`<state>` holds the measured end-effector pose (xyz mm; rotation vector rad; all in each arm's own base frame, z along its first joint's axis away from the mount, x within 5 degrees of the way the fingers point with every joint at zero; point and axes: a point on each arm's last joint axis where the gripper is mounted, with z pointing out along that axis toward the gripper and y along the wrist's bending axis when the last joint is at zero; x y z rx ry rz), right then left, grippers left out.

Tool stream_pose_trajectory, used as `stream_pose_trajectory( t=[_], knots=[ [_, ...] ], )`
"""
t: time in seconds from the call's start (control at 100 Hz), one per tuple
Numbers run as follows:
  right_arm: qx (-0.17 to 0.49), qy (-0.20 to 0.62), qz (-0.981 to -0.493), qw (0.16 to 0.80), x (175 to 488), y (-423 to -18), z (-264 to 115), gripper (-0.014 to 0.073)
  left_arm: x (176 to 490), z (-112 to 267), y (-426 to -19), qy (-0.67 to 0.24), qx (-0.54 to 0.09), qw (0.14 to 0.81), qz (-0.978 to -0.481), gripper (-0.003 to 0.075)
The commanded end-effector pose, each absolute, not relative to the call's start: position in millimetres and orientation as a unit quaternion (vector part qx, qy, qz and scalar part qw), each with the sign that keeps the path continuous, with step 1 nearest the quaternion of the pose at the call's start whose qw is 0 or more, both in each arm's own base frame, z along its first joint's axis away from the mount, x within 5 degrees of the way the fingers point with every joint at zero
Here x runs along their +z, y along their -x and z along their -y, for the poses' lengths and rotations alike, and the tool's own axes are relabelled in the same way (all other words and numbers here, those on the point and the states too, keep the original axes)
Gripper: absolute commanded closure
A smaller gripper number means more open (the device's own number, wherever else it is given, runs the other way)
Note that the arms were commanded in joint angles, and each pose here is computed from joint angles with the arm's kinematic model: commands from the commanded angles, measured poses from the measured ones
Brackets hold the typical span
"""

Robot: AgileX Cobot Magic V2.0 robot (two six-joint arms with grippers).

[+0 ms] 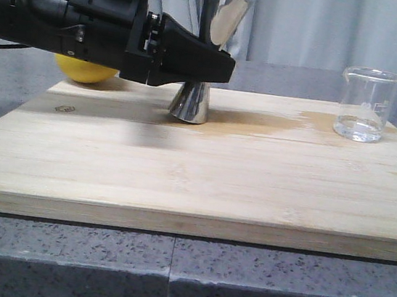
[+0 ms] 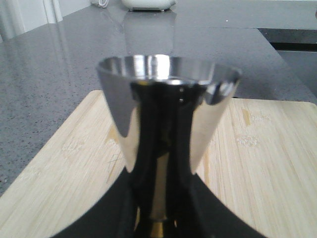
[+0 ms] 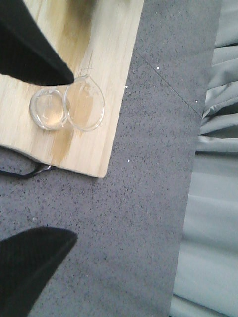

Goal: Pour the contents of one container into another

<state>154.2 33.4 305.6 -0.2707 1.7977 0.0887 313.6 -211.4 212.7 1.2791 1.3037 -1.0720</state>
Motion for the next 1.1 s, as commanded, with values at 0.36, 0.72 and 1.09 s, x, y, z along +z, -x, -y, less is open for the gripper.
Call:
stream_pose_trajectory(
  t=[0.36, 0.72, 1.09],
  knots=[
    [0.035, 0.121, -0.737, 0.663, 327.2, -155.1, -34.0, 0.0063, 246.9, 210.3, -311.0, -0.503, -0.477, 0.534, -0.484, 0.0654],
    [0.033, 0.123, -0.737, 0.664, 327.2, -155.1, -34.0, 0.0062, 246.9, 210.3, -311.0, -0.503, -0.477, 0.534, -0.484, 0.0599],
    [0.033, 0.123, -0.737, 0.664, 327.2, -155.1, -34.0, 0.0063, 246.9, 210.3, -311.0, -0.503, -0.477, 0.534, -0.484, 0.0561]
  ],
)
